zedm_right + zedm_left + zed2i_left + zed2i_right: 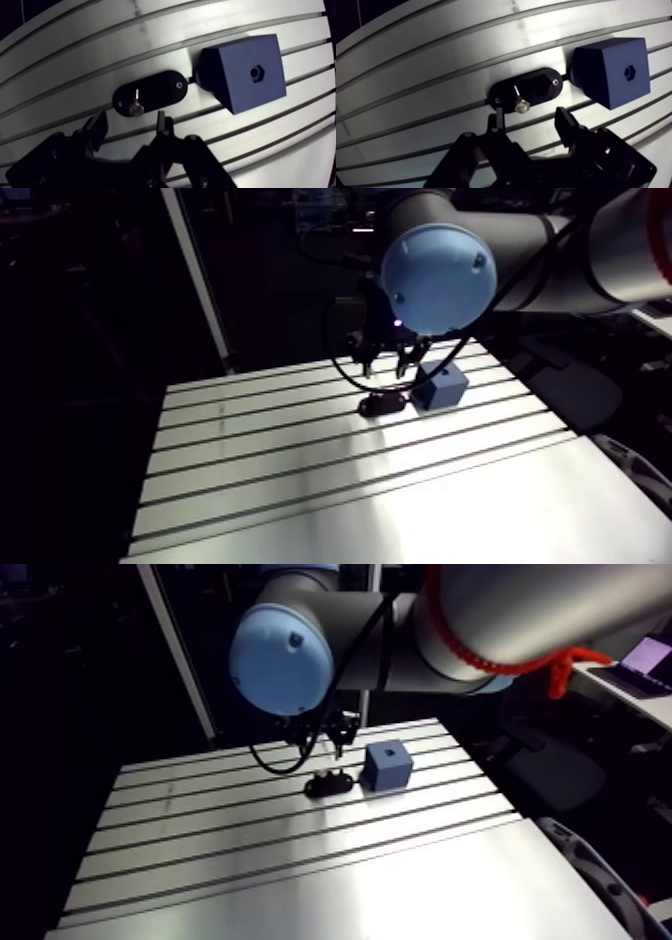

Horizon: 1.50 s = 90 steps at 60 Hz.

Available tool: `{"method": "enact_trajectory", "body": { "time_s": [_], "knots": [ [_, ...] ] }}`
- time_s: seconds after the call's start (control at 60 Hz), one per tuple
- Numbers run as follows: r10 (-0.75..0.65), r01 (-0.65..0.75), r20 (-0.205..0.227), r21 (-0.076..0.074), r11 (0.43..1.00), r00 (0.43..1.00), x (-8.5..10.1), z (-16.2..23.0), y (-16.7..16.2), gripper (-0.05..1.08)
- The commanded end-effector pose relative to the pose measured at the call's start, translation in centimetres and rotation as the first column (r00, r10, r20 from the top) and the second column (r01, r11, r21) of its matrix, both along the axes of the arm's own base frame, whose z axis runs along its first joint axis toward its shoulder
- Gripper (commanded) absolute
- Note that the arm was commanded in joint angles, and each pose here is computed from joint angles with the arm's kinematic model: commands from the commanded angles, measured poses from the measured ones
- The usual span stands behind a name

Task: Pick up the M10 bolt and insert it into the hex recess until seated.

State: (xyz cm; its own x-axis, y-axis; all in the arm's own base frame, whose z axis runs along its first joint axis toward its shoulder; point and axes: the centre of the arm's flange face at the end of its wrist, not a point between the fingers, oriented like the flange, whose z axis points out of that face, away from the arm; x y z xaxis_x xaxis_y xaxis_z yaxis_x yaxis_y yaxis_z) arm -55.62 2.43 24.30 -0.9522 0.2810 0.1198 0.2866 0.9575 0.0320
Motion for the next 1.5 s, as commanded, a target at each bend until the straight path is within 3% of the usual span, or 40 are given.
{"method": "enact_trajectory", "body": {
  "time_s": [0.017,0.35,1.5],
  "knots": [
    [0.003,-0.003,0.009,-0.008,1.0,1.0,0.1,-0.9,0.1,0.43],
    [0.007,-0.007,0.006,-0.007,1.0,1.0,0.1,-1.6,0.1,0.49],
    [0.043,-0.042,0.024,-0.009,0.999,0.999,-0.2,-3.7,0.1,0.52]
  ]
}}
